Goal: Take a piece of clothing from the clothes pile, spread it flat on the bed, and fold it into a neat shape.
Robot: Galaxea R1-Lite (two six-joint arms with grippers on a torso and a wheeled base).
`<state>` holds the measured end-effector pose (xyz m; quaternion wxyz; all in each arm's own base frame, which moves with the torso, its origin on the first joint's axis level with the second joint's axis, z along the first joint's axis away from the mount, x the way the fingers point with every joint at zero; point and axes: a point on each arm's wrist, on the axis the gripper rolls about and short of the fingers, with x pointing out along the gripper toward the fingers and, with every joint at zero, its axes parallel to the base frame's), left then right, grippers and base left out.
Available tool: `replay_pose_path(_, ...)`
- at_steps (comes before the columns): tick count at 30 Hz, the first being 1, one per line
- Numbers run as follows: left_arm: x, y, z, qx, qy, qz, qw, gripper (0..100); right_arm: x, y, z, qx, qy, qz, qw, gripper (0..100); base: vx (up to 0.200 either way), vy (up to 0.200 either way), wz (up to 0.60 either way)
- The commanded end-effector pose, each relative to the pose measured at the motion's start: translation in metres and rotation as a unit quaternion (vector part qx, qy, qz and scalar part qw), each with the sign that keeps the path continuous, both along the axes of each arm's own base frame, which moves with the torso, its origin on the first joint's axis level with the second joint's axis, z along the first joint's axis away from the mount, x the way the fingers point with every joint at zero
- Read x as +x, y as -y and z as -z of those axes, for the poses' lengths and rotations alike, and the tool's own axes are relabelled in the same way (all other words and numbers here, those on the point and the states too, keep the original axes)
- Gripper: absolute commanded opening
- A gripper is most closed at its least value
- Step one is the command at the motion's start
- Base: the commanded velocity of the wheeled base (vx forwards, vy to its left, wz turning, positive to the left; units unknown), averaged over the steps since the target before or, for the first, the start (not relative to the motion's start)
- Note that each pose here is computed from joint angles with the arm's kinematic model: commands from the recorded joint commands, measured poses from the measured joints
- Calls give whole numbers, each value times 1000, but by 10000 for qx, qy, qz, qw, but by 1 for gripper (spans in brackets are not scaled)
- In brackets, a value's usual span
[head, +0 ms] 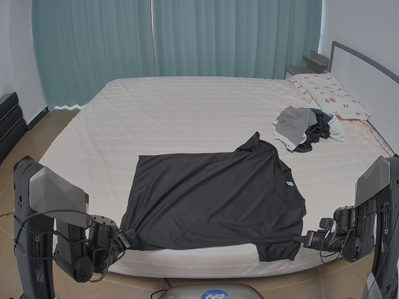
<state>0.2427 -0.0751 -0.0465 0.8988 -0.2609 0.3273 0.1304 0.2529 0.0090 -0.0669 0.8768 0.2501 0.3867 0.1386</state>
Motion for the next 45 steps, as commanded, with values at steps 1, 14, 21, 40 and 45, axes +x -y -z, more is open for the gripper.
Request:
replay_pose_path(1,-1,-11,-5,-26,120,-114,9999,100,-2,6,-8,28,115,117,9999,0,0,0,0)
replay_pose_path(14,32,-9,5,-556,395,196,9975,100,0,21,-18,17,293,436,9986,0,0,0,0)
replay_pose_path(21,29,-11,6,-555,320,174,9978,100,3,38,-24,7,481,736,9961,0,0,0,0)
replay_pose_path(40,1,22,7,-839,-37,655,9943,100,4,39,-23,22,474,726,9962,0,0,0,0)
replay_pose_path(45,-2,30,8,-798,-61,885,9929,100,4,38,-23,27,479,723,9962,0,0,0,0)
